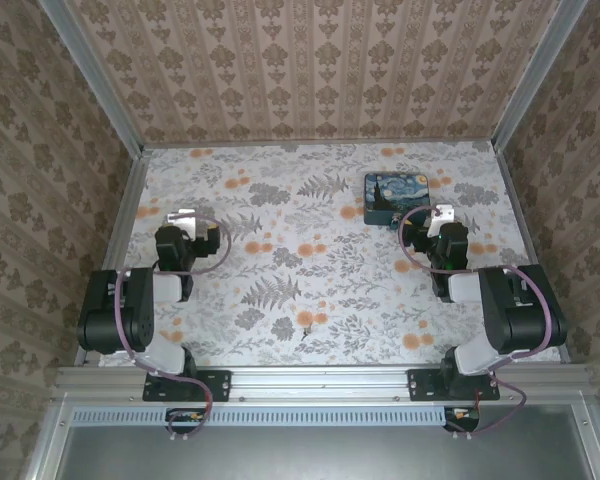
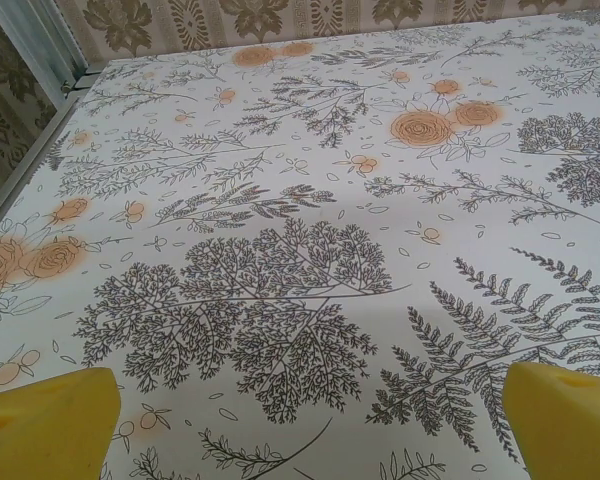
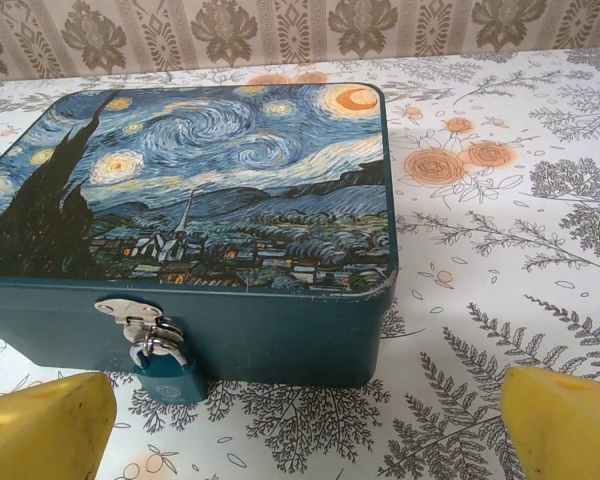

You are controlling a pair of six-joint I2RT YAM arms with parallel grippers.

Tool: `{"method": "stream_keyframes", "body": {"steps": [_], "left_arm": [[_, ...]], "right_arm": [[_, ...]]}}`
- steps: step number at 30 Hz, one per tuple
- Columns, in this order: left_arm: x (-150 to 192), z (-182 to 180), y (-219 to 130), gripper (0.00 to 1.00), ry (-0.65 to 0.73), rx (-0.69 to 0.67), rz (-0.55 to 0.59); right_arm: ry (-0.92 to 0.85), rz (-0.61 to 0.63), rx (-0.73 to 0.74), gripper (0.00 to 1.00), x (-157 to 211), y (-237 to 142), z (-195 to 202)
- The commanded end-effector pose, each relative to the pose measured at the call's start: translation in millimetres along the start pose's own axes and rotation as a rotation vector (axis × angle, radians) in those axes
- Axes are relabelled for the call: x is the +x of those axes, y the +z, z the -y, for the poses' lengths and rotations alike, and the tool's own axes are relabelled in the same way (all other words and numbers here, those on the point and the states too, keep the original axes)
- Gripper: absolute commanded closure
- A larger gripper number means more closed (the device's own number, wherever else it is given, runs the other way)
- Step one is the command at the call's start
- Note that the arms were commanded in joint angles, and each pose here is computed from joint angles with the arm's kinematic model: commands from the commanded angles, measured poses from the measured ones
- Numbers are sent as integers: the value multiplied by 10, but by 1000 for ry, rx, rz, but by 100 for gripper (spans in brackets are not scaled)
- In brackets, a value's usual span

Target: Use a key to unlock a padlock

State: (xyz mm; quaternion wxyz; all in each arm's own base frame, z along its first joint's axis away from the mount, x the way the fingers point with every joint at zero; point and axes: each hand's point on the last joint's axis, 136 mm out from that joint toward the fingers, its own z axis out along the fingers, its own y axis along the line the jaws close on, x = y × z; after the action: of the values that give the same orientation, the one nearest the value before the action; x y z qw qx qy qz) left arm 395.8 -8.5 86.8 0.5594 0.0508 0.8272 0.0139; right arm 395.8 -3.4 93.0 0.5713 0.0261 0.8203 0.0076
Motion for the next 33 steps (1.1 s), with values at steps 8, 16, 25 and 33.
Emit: {"method": "stream_keyframes", "body": {"steps": [8,16,25,33], "left_arm": [[-80,-22,9,0,-10,6,18],[-78,-20,20,0,-8,8,14],[-246,-89,-52,0,-13,-37,-14],[-640,68,-50,0,-57,25,-125]], "right_arm": [[-18,14,6,0,-71,20,-5],[-16,5,6,0,-55,28,-1],[11,29,52,1,-274,-116,90],[238,13,68,0,-737,-345,212]]}}
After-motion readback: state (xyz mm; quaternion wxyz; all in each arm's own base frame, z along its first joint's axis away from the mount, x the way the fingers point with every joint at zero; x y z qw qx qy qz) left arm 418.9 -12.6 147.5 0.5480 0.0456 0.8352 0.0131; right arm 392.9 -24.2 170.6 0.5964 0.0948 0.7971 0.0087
